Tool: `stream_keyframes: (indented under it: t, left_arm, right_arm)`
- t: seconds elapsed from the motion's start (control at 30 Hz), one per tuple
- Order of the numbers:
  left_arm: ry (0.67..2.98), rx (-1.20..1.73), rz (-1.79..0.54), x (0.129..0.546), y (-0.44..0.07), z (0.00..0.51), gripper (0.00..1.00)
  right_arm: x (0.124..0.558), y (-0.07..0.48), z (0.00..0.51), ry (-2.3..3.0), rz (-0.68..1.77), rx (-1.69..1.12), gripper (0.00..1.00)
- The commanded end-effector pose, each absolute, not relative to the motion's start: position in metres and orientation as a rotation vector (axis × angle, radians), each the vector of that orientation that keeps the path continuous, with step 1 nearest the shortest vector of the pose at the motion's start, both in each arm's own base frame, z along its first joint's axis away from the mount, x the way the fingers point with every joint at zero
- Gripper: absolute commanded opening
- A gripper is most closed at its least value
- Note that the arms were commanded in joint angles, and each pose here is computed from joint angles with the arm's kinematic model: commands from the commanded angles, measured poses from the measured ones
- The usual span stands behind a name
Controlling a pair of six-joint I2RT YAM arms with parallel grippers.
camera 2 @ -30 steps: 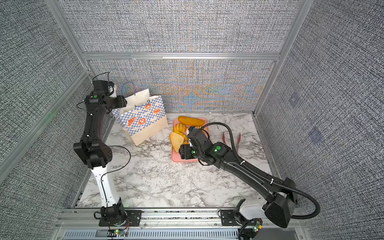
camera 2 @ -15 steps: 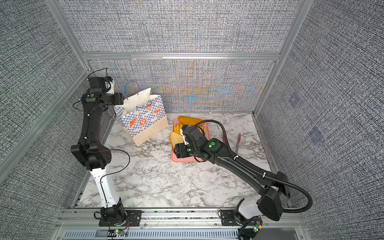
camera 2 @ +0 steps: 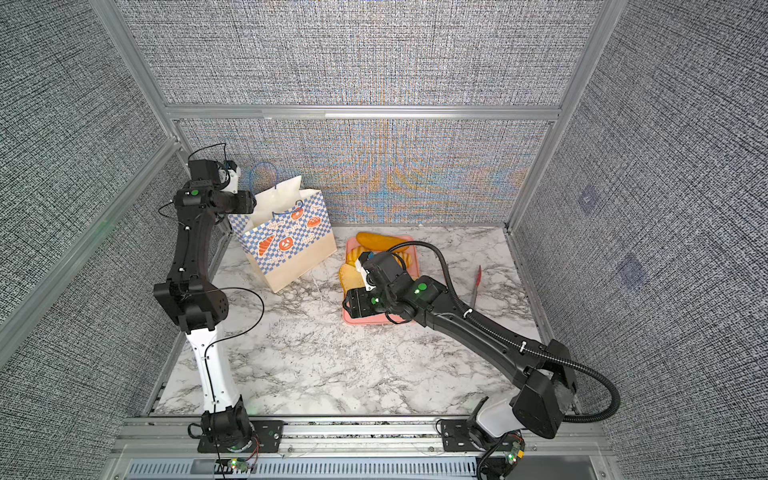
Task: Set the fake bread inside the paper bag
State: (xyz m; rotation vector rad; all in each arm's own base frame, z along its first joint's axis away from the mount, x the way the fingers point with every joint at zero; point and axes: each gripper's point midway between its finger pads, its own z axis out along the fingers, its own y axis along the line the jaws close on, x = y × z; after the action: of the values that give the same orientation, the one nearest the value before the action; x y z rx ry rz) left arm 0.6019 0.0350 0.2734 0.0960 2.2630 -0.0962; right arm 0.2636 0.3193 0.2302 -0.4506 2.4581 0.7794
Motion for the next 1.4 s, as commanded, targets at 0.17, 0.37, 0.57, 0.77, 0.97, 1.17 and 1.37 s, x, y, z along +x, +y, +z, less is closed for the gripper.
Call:
stream_keyframes:
  t: [0.17, 0.37, 0.57, 0.77, 0.97, 1.17, 1.37]
  left_arm:
    - [2.265, 0.095, -0.1, 0.599, 0.035, 0.276, 0.22]
    - [2.298, 0.044, -0.1, 0.585, 0.036, 0.278, 0.0]
    - [2.353, -0.042, -0.144, 0.561, 0.033, 0.277, 0.0]
    - [2.378, -0.124, -0.197, 0.532, 0.028, 0.287, 0.0]
    - [2.412, -0.164, -0.274, 0.494, 0.017, 0.293, 0.0]
    - [2.452, -0.243, -0.388, 0.449, 0.002, 0.28, 0.0]
    - [2.412, -0.303, -0.432, 0.404, -0.006, 0.285, 0.0]
  right_arm:
    - [0.265, 0.324, 0.235, 2.439, 0.822, -0.425, 0.69]
    - [0.265, 0.317, 0.238, 2.434, 0.79, -0.423, 0.63]
    - [0.272, 0.286, 0.244, 2.463, 0.624, -0.357, 0.47]
    - [0.282, 0.236, 0.251, 2.52, 0.262, -0.266, 0.5]
    - [0.285, 0.196, 0.265, 2.461, 0.035, -0.238, 0.53]
    - [0.28, 0.184, 0.279, 2.337, 0.064, -0.279, 0.58]
    - [0.269, 0.18, 0.284, 2.308, 0.13, -0.345, 0.69]
